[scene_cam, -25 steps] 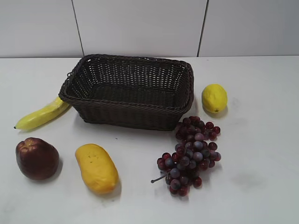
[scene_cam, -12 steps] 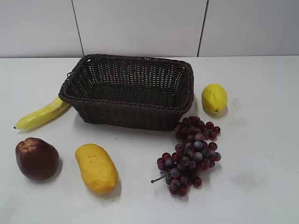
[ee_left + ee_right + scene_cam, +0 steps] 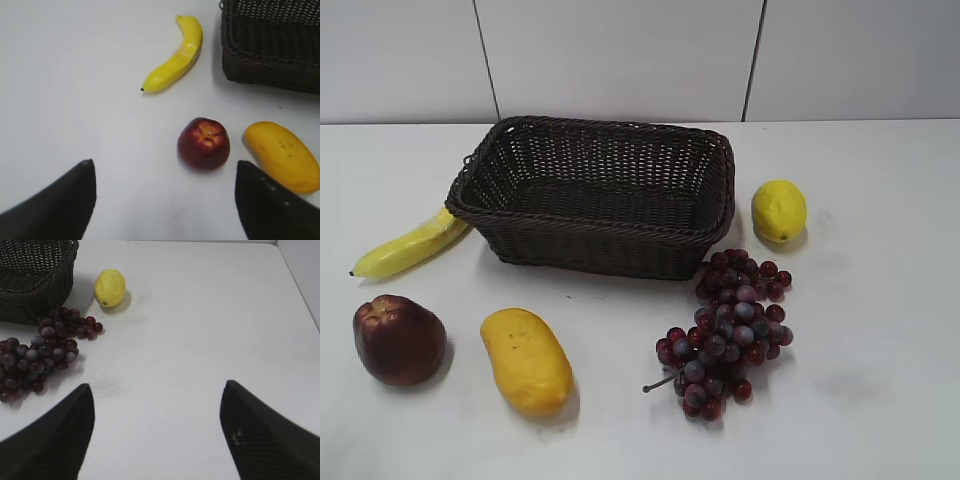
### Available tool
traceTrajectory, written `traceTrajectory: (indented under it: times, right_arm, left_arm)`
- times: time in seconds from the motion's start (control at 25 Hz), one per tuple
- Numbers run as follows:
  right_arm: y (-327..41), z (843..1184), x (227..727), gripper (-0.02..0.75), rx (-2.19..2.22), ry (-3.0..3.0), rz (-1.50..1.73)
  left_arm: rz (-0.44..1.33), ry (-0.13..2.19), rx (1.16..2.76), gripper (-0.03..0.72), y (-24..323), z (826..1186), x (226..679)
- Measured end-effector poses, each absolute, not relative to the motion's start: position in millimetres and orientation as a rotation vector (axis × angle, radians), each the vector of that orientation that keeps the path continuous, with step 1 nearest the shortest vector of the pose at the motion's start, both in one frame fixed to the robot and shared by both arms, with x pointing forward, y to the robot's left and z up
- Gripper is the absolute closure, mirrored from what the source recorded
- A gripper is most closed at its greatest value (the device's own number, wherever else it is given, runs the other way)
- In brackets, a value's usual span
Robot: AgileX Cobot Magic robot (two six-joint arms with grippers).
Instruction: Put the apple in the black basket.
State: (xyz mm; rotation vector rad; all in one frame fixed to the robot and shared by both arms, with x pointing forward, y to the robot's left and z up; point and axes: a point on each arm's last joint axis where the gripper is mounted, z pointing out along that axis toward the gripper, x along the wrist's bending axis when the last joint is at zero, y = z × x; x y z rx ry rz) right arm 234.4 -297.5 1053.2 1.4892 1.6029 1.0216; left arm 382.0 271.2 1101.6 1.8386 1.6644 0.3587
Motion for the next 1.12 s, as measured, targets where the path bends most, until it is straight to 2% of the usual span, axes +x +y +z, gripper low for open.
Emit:
traceTrajectory:
  times: [0.28, 0.4, 0.56, 0.72, 0.88, 1.12]
  right_arm:
    - [-298, 1053, 234, 0.148, 1.489, 1.603, 1.022]
    - [-298, 1053, 234, 0.148, 1.489, 1.602, 1.022]
    - [-298, 1053, 234, 0.147, 1.489, 1.602, 1.022]
    - [-298, 1053, 234, 0.147, 1.489, 1.603, 1.022]
    - [-298, 1053, 234, 0.147, 1.489, 1.603, 1.022]
    - [-298, 1053, 234, 0.147, 1.489, 1.603, 1.022]
  left_arm:
    - [0.108, 1.638, 2.102, 0.036, 236, 1075, 426]
    - [0.062, 1.568, 2.238, 0.038, 216, 1060, 432]
    - [0.081, 1.49, 2.364, 0.045, 201, 1047, 438]
    - [0.164, 1.464, 2.391, 0.047, 199, 1040, 449]
    - [0.162, 1.478, 2.447, 0.046, 197, 1024, 460]
    - [0.138, 1.504, 2.511, -0.001, 191, 992, 480]
